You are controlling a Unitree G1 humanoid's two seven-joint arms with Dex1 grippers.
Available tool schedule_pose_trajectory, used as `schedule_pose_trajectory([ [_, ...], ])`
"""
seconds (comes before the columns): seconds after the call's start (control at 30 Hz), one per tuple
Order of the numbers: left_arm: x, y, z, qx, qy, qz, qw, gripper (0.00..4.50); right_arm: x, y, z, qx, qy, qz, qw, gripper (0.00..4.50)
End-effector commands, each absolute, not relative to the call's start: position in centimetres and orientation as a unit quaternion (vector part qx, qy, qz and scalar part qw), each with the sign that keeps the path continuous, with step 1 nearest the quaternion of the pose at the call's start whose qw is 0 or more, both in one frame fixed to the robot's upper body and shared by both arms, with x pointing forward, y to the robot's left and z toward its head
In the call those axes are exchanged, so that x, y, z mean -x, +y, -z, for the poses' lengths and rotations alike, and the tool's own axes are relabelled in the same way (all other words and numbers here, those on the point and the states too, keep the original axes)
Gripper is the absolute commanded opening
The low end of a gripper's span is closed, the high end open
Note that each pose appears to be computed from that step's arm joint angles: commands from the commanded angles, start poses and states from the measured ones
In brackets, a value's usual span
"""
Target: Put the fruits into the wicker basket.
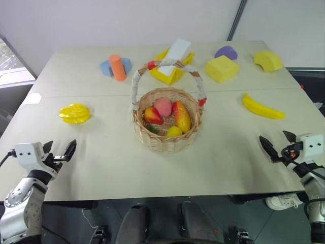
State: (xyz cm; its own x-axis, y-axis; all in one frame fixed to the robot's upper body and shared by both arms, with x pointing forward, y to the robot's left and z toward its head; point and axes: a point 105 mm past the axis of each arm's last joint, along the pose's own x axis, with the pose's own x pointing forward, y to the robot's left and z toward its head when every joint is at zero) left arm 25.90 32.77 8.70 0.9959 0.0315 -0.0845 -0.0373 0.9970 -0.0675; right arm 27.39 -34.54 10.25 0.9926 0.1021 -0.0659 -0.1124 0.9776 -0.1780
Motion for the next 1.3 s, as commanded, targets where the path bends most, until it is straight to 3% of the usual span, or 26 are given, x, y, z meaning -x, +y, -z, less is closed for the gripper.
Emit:
schedule_pose_trajectory([
  [0.03,-26.2,32.7,-9.8,0.011,0.03,-0.009,0.999,4.5,-27.6,-34.5,-12.0,0.106,-0.005,-0.051,0.993,4.46],
  [0.43,-27.7,31.1,-12.4,0.007,-0.006,0.036,0.999,4.5,-28.8,-31.8,-15.9,0.132,-0.053,-0.105,0.984,4.46],
  [0.63,-29.4,30.4,-14.3,-0.123,-0.02,0.062,0.99,4.5,-28.0,-26.7,-19.4,0.133,-0.07,-0.228,0.962,4.46],
  [0.8,-30.5,30.7,-15.6,-0.23,-0.026,0.07,0.97,4.5,-25.5,-21.0,-20.6,0.125,-0.041,-0.364,0.922,4.46],
  [0.97,-31.6,31.6,-15.6,-0.316,0.007,0.072,0.946,4.5,-24.1,-14.8,-22.2,0.124,-0.067,-0.472,0.87,4.46],
  [1.17,-32.7,32.3,-15.9,-0.473,0.056,0.095,0.874,4.5,-24.0,-11.1,-23.5,0.118,-0.108,-0.522,0.838,4.46],
  [1.3,-33.7,31.9,-16.1,-0.502,0.071,0.125,0.853,4.5,-24.2,-10.2,-24.2,0.111,-0.126,-0.532,0.83,4.46],
])
